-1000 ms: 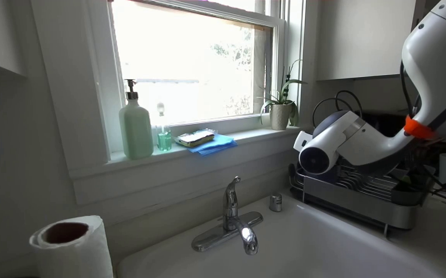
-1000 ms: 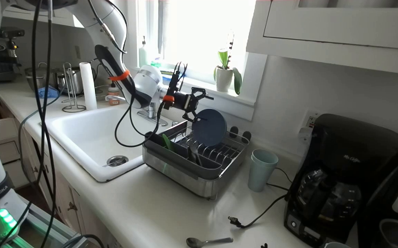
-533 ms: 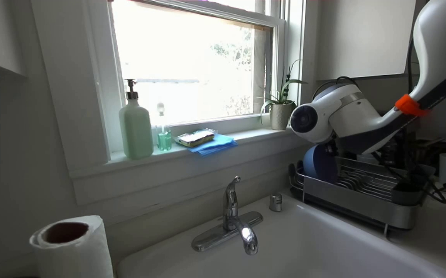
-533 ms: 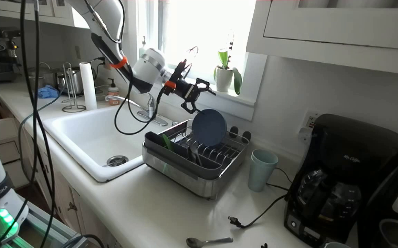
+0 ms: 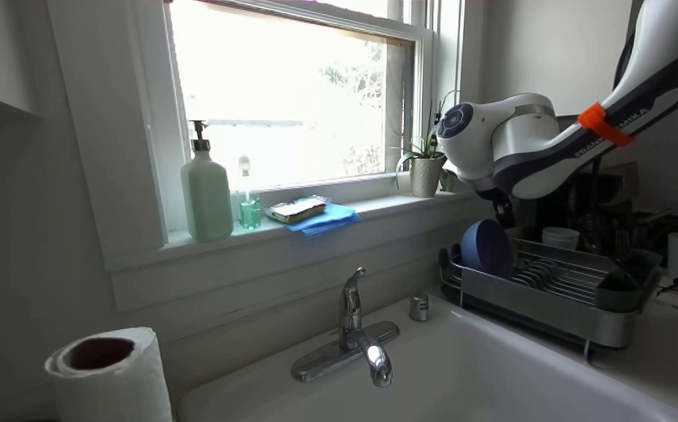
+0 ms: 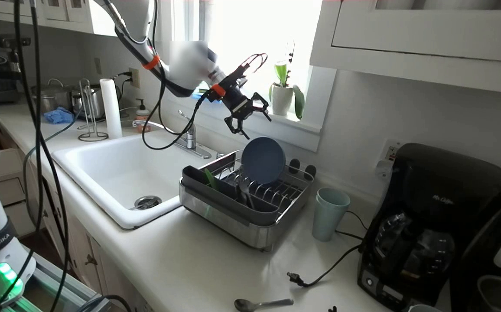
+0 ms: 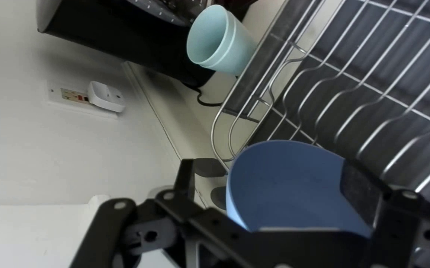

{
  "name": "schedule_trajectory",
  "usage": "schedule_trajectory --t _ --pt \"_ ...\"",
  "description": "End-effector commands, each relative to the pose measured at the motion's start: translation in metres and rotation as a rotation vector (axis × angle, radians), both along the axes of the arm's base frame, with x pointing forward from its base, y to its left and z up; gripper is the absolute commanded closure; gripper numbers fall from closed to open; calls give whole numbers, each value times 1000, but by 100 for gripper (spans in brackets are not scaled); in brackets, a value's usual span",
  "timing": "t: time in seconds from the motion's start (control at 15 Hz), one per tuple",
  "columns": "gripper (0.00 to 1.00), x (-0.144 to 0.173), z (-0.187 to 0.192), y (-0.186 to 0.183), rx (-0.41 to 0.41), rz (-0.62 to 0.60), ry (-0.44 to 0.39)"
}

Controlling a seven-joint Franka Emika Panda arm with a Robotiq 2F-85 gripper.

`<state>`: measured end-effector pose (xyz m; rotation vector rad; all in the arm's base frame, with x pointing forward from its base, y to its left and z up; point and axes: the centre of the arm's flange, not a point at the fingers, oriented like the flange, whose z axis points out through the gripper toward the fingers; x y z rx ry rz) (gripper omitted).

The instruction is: Turn the blue bowl in the drying rack in an upright position

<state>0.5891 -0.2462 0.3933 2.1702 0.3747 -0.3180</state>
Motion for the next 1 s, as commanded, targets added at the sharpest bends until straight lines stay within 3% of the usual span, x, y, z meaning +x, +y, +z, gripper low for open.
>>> schedule_trajectory --t 0.0,0.67,0.93 --pt "0 4 21 -18 113 -25 -13" --pt "0 2 34 -36 279 -44 -68" --pt "0 0 29 -30 256 -62 -64"
